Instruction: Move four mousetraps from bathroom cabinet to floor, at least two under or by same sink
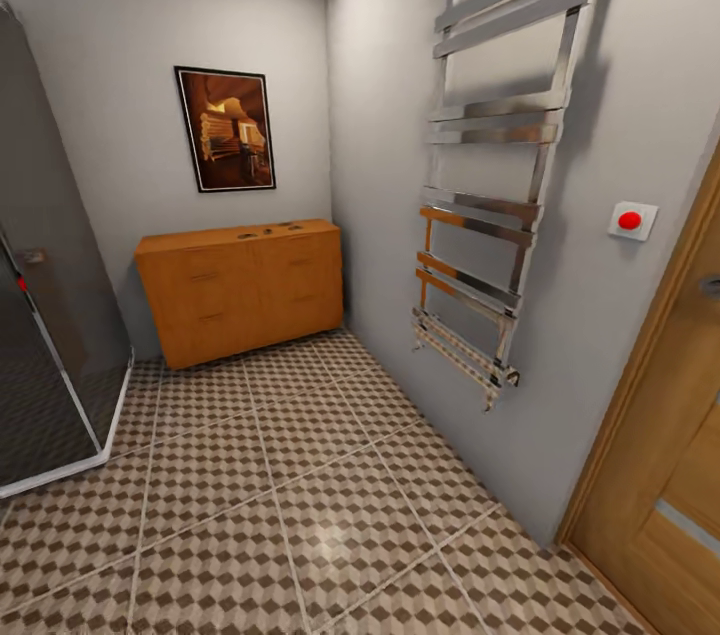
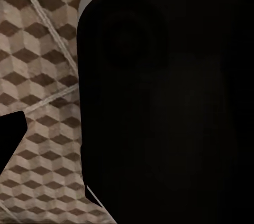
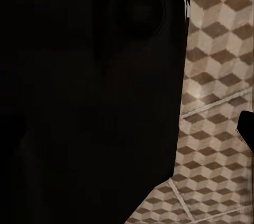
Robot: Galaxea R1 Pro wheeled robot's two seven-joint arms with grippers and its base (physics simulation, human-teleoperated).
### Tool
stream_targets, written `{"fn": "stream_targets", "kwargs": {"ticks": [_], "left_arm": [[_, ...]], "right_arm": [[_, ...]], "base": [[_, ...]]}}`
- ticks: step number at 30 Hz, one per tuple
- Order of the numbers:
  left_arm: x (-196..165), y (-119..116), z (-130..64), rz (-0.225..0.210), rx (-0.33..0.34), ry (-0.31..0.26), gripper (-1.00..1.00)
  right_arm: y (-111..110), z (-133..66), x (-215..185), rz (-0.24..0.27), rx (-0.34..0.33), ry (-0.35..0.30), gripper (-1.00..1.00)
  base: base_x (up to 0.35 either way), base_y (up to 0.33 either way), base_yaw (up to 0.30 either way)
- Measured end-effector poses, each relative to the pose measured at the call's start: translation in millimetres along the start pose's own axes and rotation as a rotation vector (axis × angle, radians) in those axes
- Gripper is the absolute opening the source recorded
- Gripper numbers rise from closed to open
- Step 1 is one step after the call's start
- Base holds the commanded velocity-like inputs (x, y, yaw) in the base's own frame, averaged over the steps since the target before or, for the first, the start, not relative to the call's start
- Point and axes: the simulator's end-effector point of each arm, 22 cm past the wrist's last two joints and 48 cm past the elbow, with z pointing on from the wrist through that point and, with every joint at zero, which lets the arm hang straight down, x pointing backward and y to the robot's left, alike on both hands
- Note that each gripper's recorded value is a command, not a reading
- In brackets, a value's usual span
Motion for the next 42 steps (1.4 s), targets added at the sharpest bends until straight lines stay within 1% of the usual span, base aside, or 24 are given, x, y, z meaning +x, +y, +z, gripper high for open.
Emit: {"fn": "stream_targets", "kwargs": {"ticks": [38, 42], "left_arm": [[0.2, 0.0, 0.0, 0.000, 0.000, 0.000, 1.00], [0.2, 0.0, 0.0, -0.001, 0.000, 0.000, 1.00]], "right_arm": [[0.0, 0.0, 0.0, 0.000, 0.000, 0.000, 1.00], [0.0, 0.0, 0.0, 0.000, 0.000, 0.000, 1.00]], "base": [[0.000, 0.000, 0.275], [0.000, 0.000, 0.201]]}}
